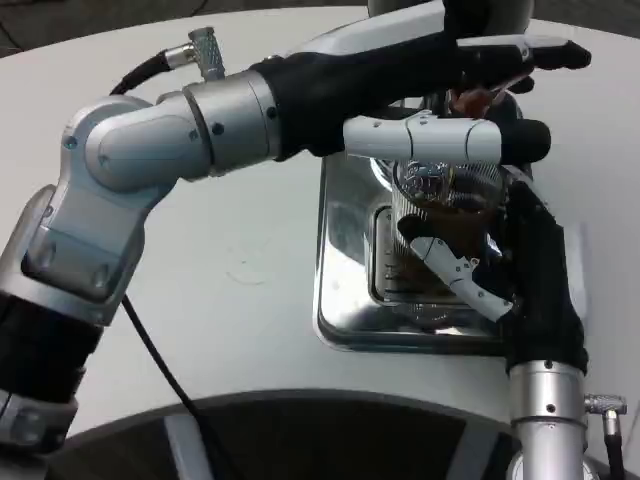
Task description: Grasp the cup under the faucet to collect the drink, then remove the cup.
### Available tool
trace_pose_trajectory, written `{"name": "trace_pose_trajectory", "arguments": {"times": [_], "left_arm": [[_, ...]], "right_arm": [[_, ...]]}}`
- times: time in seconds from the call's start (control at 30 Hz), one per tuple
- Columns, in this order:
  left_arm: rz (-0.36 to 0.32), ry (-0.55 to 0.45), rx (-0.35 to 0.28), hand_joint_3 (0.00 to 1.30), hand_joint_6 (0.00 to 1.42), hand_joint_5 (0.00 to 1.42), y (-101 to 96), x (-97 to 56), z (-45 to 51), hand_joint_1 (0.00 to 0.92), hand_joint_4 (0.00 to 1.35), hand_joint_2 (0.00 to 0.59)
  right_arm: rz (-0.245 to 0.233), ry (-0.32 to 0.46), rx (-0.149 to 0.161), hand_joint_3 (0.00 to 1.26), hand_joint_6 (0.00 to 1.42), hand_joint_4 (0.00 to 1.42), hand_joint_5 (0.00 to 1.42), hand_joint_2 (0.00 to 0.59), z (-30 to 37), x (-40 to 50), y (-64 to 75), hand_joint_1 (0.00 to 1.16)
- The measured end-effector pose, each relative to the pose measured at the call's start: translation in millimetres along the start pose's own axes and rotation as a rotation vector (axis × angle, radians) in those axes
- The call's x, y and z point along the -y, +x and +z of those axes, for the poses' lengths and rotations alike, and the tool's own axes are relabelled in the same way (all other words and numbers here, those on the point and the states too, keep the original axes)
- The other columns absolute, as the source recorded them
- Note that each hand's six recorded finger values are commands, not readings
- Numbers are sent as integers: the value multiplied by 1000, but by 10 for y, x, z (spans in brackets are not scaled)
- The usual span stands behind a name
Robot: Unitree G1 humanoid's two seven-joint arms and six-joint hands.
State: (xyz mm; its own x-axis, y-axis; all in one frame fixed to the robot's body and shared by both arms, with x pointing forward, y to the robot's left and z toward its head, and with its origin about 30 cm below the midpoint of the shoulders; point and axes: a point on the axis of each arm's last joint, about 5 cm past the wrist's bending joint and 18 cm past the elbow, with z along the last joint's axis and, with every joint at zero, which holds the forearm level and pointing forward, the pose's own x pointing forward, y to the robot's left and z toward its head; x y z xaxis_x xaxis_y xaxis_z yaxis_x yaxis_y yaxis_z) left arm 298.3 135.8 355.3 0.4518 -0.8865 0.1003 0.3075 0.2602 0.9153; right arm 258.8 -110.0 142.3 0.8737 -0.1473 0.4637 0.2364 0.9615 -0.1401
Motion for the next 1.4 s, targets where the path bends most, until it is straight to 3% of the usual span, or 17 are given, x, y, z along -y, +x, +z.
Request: {"name": "trace_pose_trajectory", "arguments": {"times": [0.13,0.33,0.47,0.83,1.13,1.4], "left_arm": [[29,-4,4,109,153,122,-21,6,-9,0,50,63],[159,-43,42,108,195,151,-120,86,-86,0,68,71],[210,-54,82,117,212,168,-127,89,-77,0,85,70],[264,-67,160,159,276,225,-131,94,-20,0,148,70],[304,-60,219,200,302,267,-205,102,82,0,205,79],[332,-99,184,208,305,273,-392,220,80,0,214,80]], "right_arm": [[-9,-3,3,422,278,498,512,234,-2,-1,-7,732],[-24,-5,10,439,287,511,533,234,-1,4,-7,732],[-28,-6,14,448,302,518,540,234,2,6,-6,732],[-33,-6,15,485,339,556,583,244,3,13,-12,721],[-45,-14,18,512,387,601,628,244,3,47,-42,720],[-60,-21,15,560,460,665,701,244,-4,87,-73,720]]}}
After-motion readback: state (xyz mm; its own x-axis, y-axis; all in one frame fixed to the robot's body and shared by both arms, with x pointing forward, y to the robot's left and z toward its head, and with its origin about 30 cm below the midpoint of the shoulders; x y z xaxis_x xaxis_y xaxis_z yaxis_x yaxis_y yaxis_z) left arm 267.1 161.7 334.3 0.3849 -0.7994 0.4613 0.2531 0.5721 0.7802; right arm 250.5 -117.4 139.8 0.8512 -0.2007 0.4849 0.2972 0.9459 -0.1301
